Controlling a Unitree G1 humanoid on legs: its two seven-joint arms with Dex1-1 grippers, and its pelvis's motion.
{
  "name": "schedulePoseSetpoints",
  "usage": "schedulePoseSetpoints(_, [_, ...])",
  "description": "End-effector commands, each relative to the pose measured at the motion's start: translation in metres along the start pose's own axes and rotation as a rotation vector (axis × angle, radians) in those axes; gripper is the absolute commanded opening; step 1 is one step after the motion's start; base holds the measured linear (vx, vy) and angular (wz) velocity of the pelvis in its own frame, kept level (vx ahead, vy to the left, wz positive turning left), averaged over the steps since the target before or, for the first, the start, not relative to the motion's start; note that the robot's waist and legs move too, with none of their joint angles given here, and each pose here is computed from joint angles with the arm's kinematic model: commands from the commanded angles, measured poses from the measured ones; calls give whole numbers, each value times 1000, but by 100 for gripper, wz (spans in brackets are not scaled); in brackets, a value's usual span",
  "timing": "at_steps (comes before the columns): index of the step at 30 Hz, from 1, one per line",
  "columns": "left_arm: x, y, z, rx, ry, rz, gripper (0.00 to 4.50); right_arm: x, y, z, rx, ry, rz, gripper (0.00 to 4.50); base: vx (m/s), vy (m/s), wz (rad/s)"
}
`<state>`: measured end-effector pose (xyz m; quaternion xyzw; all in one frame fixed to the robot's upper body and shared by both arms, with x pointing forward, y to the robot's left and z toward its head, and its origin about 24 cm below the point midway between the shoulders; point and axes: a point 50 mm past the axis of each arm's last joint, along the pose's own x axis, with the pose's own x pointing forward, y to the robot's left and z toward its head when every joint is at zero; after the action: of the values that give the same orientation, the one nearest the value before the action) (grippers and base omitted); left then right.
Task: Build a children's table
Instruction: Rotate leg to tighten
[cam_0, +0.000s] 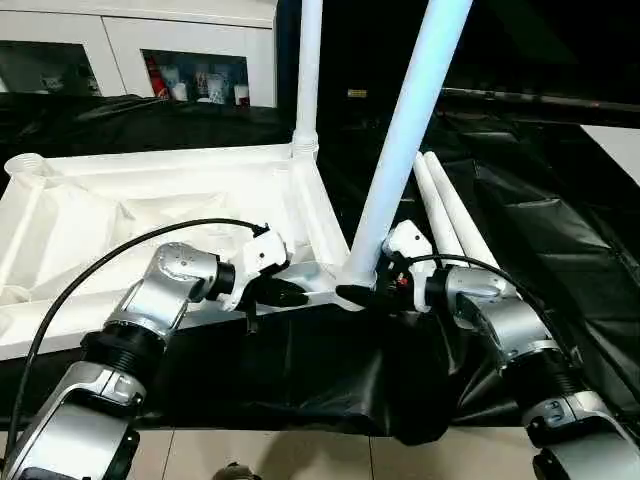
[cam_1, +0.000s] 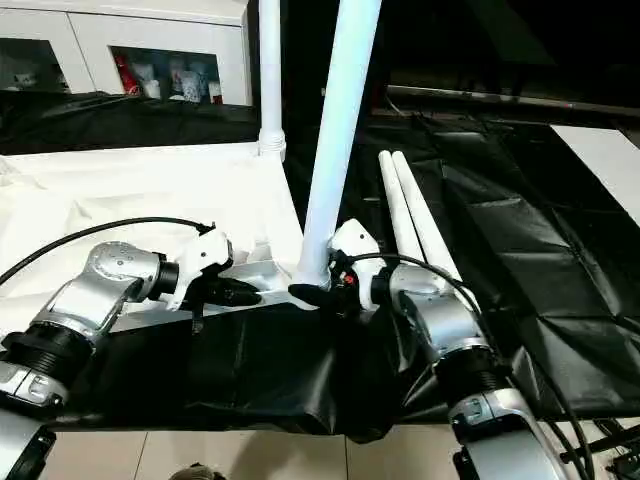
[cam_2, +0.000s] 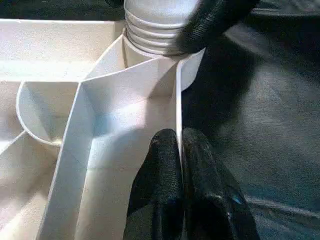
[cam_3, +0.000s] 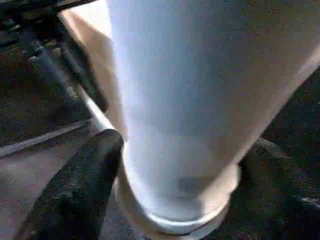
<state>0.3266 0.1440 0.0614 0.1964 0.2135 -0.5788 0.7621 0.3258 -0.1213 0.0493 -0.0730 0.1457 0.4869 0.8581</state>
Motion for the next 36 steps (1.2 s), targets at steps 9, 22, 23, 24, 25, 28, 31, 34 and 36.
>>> schedulePoseSetpoints(9, [37, 23, 14, -129, 8, 365, 0, 17, -20, -13, 342, -57, -544, 276, 0, 0, 0])
schedulePoseSetpoints(22, [51, 19, 29, -13, -52, 310, 0, 17, -26, 0, 280, -123, -636, 355, 0, 0, 0])
schedulePoseSetpoints(23, [51, 19, 30, -4, -58, 309, 0, 14, -29, 2, 278, -136, -657, 376, 0, 0, 0])
schedulePoseSetpoints(24, [51, 19, 30, -2, -59, 308, 0, 13, -30, 2, 277, -138, -661, 376, 0, 0, 0])
schedulePoseSetpoints(25, [52, 19, 31, 5, -64, 306, 0, 11, -32, 3, 273, -152, -676, 376, 0, 0, 0])
schedulePoseSetpoints(28, [54, 19, 37, 21, -102, 309, 0, -11, -39, 16, 254, -276, -733, 376, 0, 0, 0])
schedulePoseSetpoints(31, [56, 20, 41, 31, -124, 329, 0, -26, -37, 19, 238, -332, -737, 376, 0, 0, 0])
schedulePoseSetpoints(34, [55, 27, 57, 20, -230, 410, 0, -43, -26, 11, 191, -318, -704, 376, 0, 0, 0])
schedulePoseSetpoints(36, [52, 30, 63, -18, -275, 422, 45, -49, -22, 7, 179, -307, -701, 383, 0, 0, 0])
